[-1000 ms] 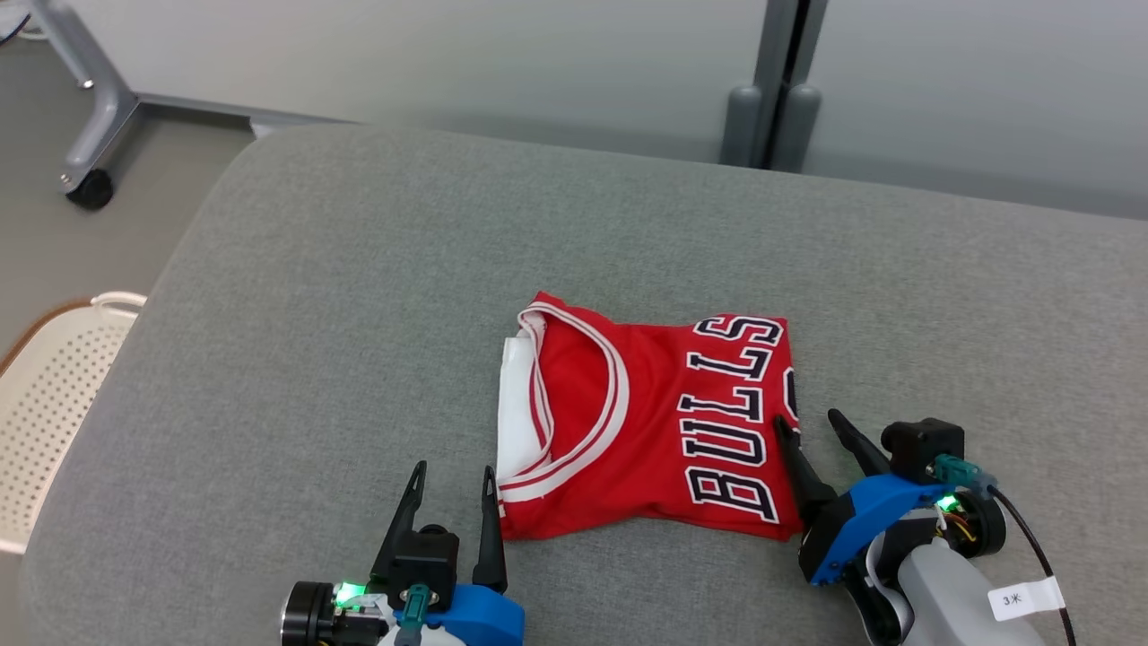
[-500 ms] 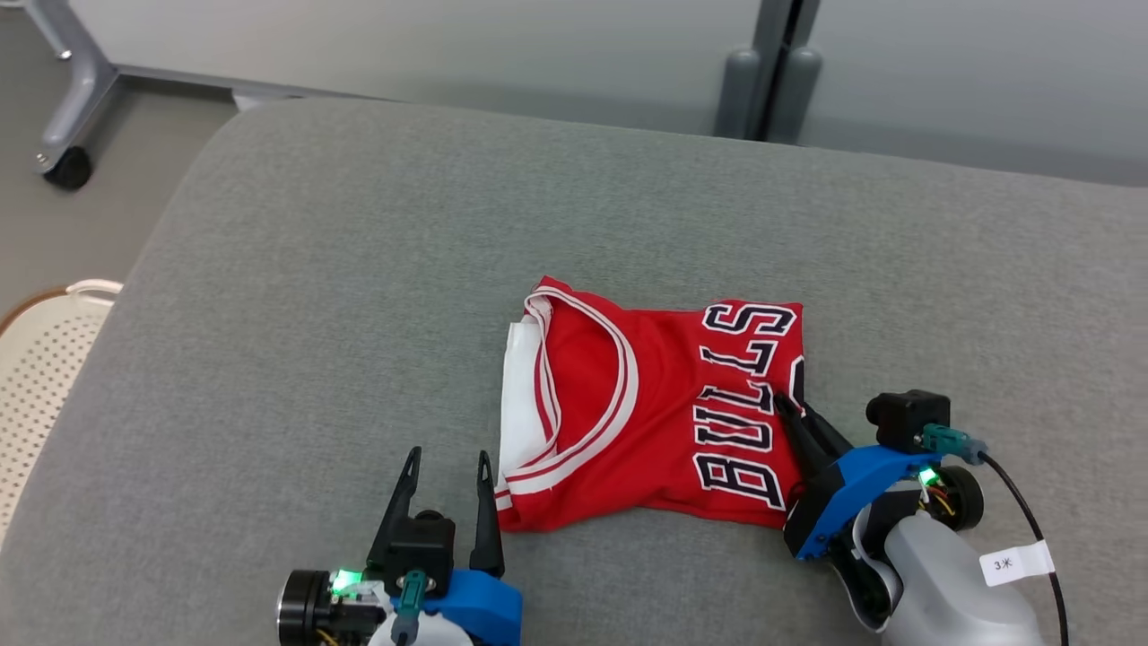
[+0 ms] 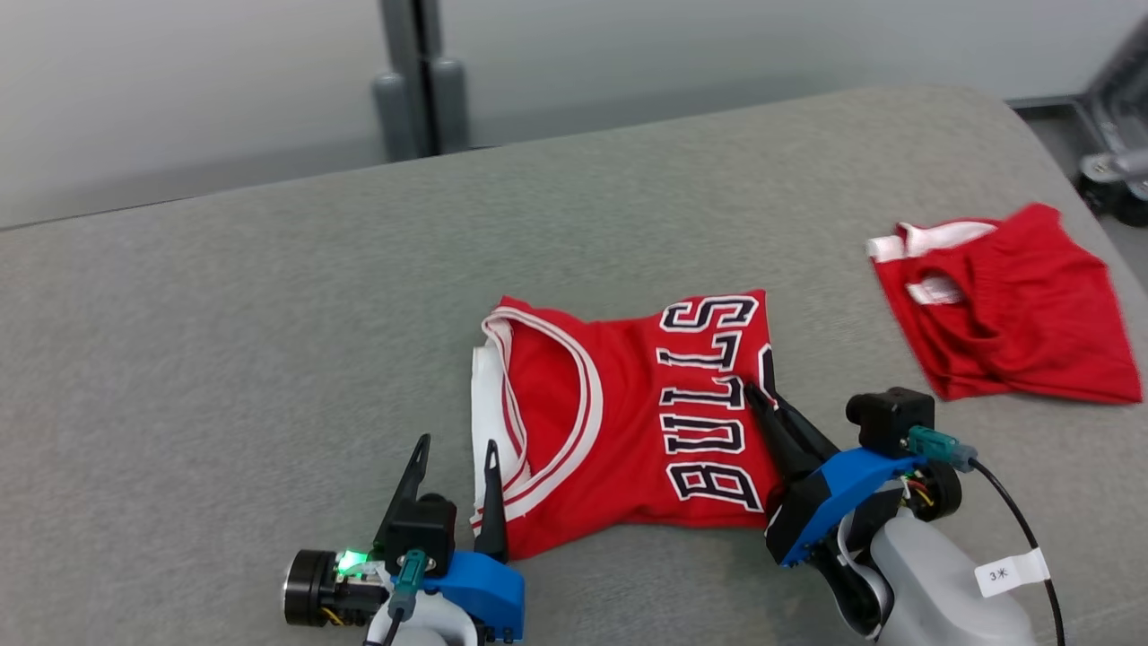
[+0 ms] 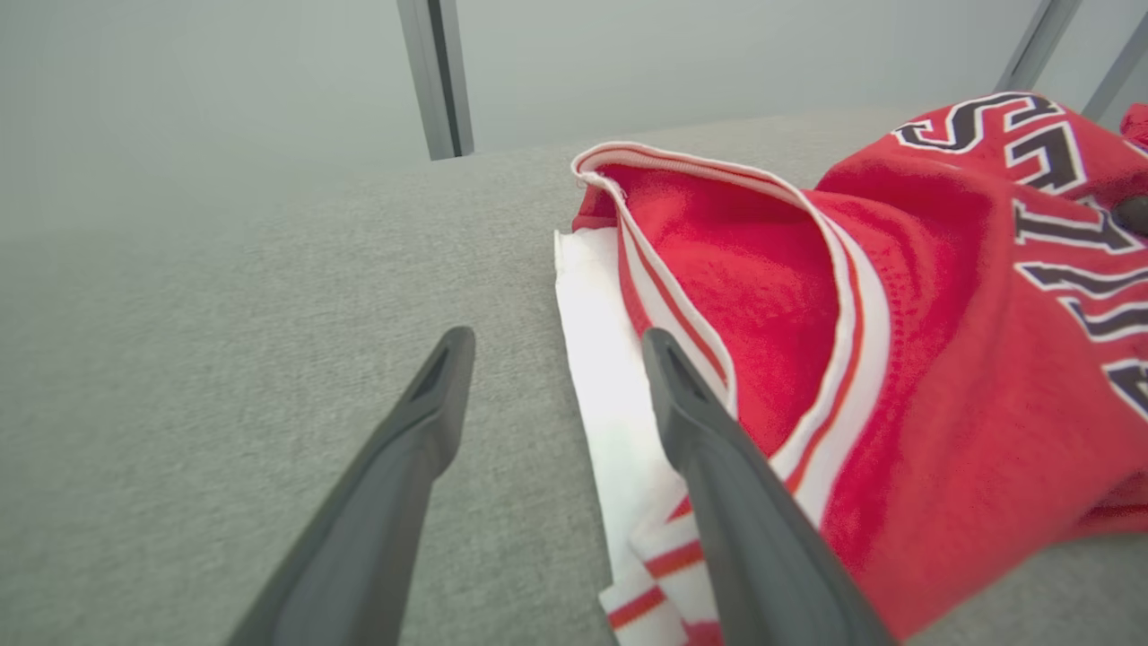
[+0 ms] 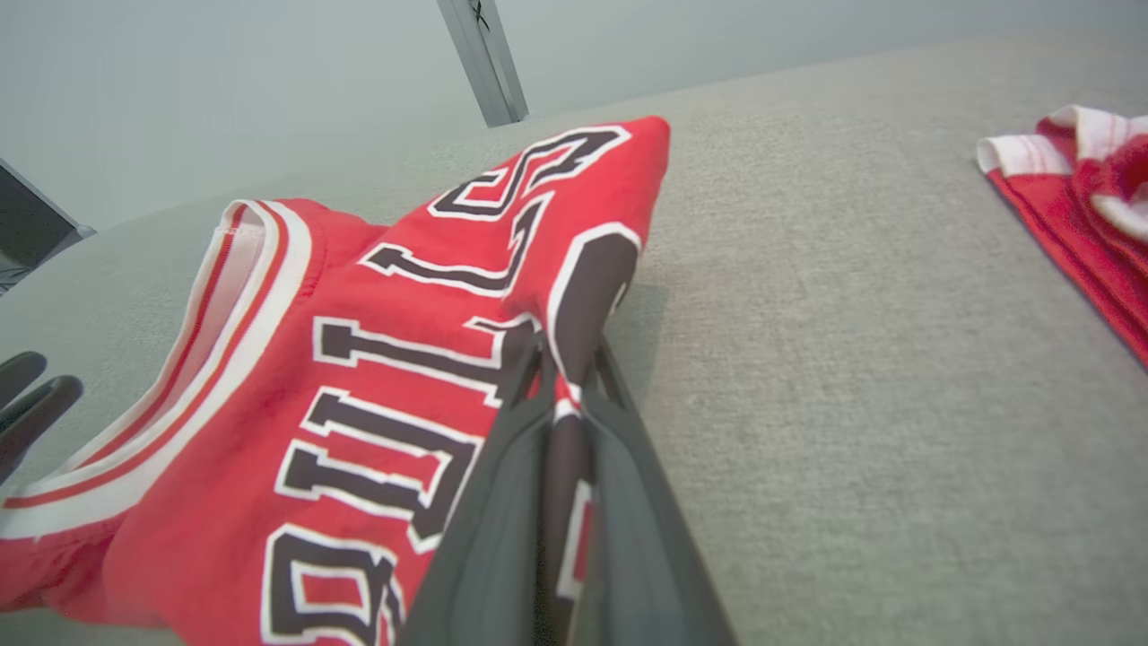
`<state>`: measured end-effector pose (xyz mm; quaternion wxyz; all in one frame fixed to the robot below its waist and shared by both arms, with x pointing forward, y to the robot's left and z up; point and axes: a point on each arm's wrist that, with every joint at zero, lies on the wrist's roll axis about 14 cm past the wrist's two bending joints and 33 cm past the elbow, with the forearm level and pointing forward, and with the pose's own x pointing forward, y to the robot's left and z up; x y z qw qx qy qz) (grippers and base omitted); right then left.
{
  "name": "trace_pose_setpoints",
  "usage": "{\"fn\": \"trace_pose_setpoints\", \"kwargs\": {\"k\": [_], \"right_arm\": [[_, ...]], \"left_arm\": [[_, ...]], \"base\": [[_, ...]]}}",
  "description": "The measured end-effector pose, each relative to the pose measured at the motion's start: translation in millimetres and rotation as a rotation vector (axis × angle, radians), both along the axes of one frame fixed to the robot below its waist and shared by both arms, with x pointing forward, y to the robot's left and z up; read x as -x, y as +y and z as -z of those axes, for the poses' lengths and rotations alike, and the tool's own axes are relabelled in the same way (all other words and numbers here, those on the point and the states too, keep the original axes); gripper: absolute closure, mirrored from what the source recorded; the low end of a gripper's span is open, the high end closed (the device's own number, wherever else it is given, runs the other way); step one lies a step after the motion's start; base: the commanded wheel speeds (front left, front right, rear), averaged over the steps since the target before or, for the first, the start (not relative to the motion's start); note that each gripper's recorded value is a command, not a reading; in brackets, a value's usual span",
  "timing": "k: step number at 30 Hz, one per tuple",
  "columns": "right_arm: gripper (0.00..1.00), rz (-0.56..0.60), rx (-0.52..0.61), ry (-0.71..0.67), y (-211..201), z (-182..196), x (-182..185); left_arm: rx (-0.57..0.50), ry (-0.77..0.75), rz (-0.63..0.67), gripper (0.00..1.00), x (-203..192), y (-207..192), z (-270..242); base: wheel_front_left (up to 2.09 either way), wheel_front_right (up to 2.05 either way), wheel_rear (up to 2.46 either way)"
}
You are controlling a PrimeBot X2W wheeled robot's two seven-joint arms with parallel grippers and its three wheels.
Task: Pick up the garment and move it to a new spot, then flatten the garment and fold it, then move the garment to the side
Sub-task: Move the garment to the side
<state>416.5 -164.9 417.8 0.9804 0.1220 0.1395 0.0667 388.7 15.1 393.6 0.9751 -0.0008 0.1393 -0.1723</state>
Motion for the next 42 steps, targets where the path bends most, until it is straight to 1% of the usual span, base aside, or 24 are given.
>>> {"fn": "trace_pose_setpoints", "kwargs": {"k": [4, 8, 13, 15, 17, 20, 25, 29, 34, 37, 38, 39, 40, 42], "right_arm": [[1.0, 0.11, 0.028, -0.007, -45, -7, 24], [1.0, 0.201, 0.041, -0.021, -77, -16, 44], [1.0, 0.268, 0.088, -0.046, -111, -30, 59], [1.0, 0.256, 0.138, -0.062, -120, -38, 53], [1.0, 0.235, 0.201, -0.062, -129, -43, 47], [1.0, 0.215, 0.306, -0.058, -151, -51, 32], [1.0, 0.236, 0.471, -0.026, -202, -65, 9], [1.0, 0.249, 0.612, -0.003, -240, -79, -9], [1.0, 0.289, 0.681, 0.057, -269, -75, -23], [0.99, 0.314, 0.72, 0.081, -285, -76, -29], [0.7, 0.329, 0.726, 0.093, -291, -75, -29], [0.51, 0.347, 0.726, 0.101, -296, -75, -28], [0.0, 0.36, 0.733, 0.104, -301, -76, -28], [0.0, 0.399, 0.725, 0.107, -310, -79, -25]], "left_arm": [[0.028, -0.021, 0.131, 0.0, -3, -47, -8], [0.044, -0.028, 0.235, 0.0, 0, -84, -11], [0.056, -0.051, 0.312, 0.0, 4, -111, -21], [0.059, -0.05, 0.321, 0.0, 6, -113, -21], [0.055, -0.046, 0.32, 0.0, 7, -111, -19], [0.039, -0.041, 0.28, 0.0, 2, -96, -15], [0.013, -0.019, 0.202, 0.0, -2, -67, -5], [-0.001, -0.004, 0.11, 0.0, -7, -38, 1], [-0.028, 0.015, 0.013, 0.0, -12, -5, 12], [-0.033, 0.026, -0.026, 0.0, -14, 7, 16], [-0.034, 0.028, -0.038, 0.0, -14, 10, 16], [-0.036, 0.03, -0.048, 0.0, -15, 13, 17], [-0.038, 0.031, -0.056, 0.0, -15, 16, 18], [-0.043, 0.03, -0.072, 0.0, -16, 21, 18]], "base": [[0.0, 0.0, 0.0], [0.0, 0.0, 0.0], [0.0, 0.0, 0.0], [0.0, 0.0, 0.0], [0.0, 0.0, 0.0], [0.0, 0.0, 0.0], [0.0, 0.0, 0.0], [0.0, 0.0, 0.0], [0.0, 0.0, 0.0], [0.0, 0.0, 0.0], [0.0, 0.0, 0.0], [0.0, 0.0, 0.0], [0.0, 0.0, 0.0], [0.0, 0.0, 0.0]]}}
